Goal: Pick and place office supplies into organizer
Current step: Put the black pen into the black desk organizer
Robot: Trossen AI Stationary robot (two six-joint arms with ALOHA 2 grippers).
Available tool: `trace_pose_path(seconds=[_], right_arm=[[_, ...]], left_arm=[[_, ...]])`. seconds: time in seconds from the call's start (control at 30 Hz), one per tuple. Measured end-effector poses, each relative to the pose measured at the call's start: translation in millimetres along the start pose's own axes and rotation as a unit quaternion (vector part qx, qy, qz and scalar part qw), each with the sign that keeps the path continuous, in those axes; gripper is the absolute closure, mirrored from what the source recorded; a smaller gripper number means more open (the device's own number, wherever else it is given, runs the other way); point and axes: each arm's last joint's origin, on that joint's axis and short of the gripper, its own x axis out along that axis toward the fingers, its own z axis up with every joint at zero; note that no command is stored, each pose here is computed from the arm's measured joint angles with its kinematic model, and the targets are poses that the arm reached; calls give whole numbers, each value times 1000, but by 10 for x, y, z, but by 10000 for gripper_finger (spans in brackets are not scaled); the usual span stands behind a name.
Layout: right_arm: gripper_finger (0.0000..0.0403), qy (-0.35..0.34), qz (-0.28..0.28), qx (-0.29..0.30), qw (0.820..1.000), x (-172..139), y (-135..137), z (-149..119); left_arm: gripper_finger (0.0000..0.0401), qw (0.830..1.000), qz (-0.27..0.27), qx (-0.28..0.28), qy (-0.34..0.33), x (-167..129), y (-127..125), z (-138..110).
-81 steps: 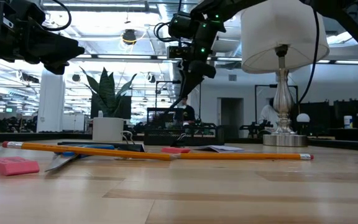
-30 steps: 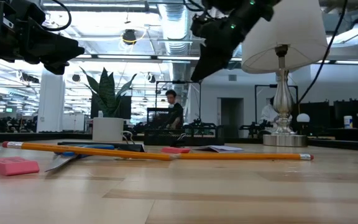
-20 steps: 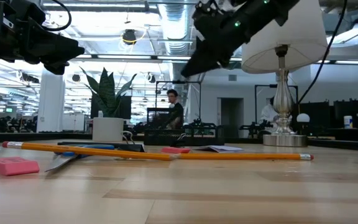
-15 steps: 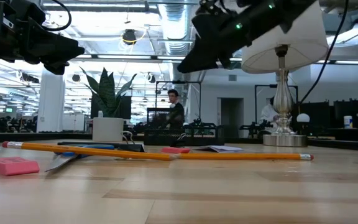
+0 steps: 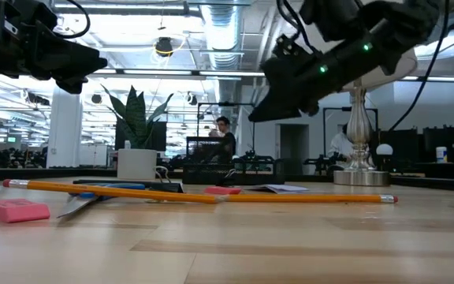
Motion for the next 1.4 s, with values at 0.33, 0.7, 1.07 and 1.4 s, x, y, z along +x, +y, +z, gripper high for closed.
trace_pose_path(seconds=[0.33, 0.7, 1.07, 1.4], right_arm=[[328, 4, -25, 11, 1000, 16, -115, -110], [328, 10, -49, -40, 998, 93, -288, -88], [328, 12, -64, -71, 995, 187, -485, -5], [328, 2, -30, -96, 995, 240, -543, 113]], left_arm=[[273, 993, 45, 6, 107, 13, 23, -51], [273, 960, 122, 7, 253, 110, 53, -271], [273, 936, 126, -55, 324, 162, 58, -434], [273, 922, 111, -88, 359, 217, 176, -545]])
